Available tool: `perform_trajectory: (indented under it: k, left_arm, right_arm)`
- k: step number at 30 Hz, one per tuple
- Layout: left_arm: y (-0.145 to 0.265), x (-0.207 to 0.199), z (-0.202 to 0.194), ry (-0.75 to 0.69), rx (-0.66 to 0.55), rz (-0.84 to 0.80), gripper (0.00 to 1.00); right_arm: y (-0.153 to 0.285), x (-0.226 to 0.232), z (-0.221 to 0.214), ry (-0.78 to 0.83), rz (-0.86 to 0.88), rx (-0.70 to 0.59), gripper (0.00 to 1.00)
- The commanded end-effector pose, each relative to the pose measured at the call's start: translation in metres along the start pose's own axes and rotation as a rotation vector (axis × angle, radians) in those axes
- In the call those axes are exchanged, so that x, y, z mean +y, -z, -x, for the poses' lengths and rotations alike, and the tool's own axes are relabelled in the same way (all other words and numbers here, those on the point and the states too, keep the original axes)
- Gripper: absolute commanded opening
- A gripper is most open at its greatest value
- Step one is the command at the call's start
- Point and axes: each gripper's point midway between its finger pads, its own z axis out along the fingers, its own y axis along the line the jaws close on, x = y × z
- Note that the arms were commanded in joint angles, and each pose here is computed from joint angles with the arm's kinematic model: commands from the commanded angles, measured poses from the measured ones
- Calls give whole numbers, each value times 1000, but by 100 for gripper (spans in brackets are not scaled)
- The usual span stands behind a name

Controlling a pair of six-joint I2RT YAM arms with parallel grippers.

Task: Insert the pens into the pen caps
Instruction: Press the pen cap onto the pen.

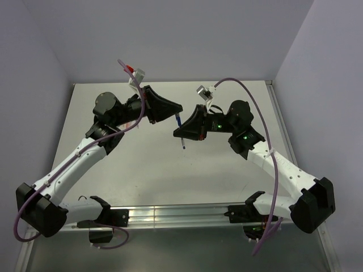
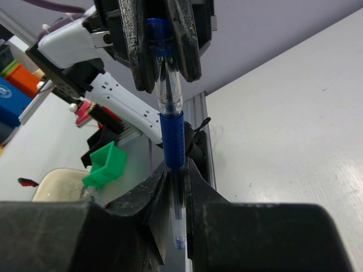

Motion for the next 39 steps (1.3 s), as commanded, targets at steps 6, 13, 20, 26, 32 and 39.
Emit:
perform_trajectory:
  k: [6,13,20,26,32,39]
  left_arm:
    - [-7,-22,-16,-80,51,20,0]
    - [-10,-15,-29,-83,68,84,0]
    - [-11,-8,-43,-70,72,138,0]
    - [-13,4,-55,-47,74,215,0]
    - [-14,11,-67,-17,82,270,0]
    - [-17,18,-79,40,86,314,0]
  right_arm:
    - [6,3,41,111,-131,-123,0]
    - [12,-4,52,143,-220,-164,0]
    - [16,-8,62,154,-280,-201,0]
    - [19,-14,71,161,-332,-229,0]
    - [23,-22,81,169,-396,-261,0]
    - [28,-32,91,181,-466,-295,0]
